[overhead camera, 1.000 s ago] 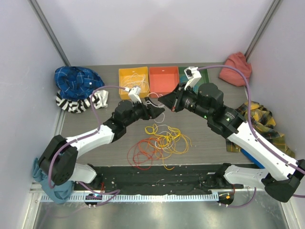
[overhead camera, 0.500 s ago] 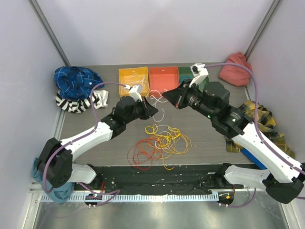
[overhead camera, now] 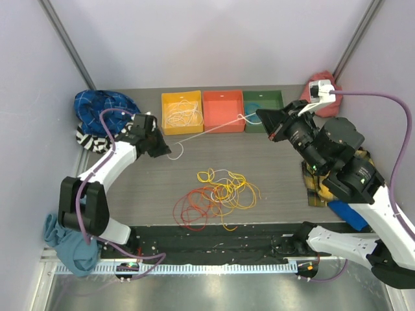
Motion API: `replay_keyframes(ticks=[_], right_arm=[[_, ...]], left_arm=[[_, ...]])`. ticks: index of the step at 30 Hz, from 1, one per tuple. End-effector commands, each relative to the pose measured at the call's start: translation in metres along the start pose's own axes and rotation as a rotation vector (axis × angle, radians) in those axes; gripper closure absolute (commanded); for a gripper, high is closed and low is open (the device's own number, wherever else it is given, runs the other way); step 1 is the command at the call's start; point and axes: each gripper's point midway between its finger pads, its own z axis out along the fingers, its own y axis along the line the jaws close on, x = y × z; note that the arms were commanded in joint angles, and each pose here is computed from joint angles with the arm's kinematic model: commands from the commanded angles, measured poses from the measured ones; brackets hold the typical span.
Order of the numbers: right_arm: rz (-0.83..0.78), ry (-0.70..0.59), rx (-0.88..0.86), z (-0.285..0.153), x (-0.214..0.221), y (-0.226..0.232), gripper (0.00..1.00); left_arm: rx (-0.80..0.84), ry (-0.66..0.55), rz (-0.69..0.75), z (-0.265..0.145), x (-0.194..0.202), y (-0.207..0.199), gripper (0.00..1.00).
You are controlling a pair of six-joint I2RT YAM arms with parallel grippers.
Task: Untangle the cables
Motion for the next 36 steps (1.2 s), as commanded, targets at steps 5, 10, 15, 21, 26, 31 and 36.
replay_keyframes(ticks=[5,10,15,21,26,31,36], right_arm=[[0.050,-0.419,0.130,-0.072,-0.121,-0.029,0.99],[0.048,-0.370,0.112,-0.061,-0.102,-0.027,0.99],[0.054,-0.270,0.069,-0.031,-0.066,-0.017,0.99],[0.045,-0.129,0.003,0.018,-0.017,0.002,0.99],[0.061,-0.054,-0.035,0.050,0.014,0.013,0.99],[0.045,0.014,-0.044,0.092,0.045,0.021,0.99],[0.041,0.084,-0.064,0.123,0.074,0.029,0.99]], left_arm=[[-0.141,0.051,-0.273,-0.010,-0.005,0.079,1.00],[-0.062,-0.011,-0.315,-0.021,-0.025,0.072,1.00],[0.097,-0.113,-0.314,-0.044,-0.047,0.039,1.00],[0.454,-0.251,-0.167,-0.101,-0.079,-0.052,1.00],[0.594,-0.310,-0.052,-0.132,-0.075,-0.111,1.00],[0.606,-0.337,-0.091,-0.127,-0.097,-0.123,1.00],[0.719,-0.269,-0.058,-0.127,-0.090,-0.154,1.00]])
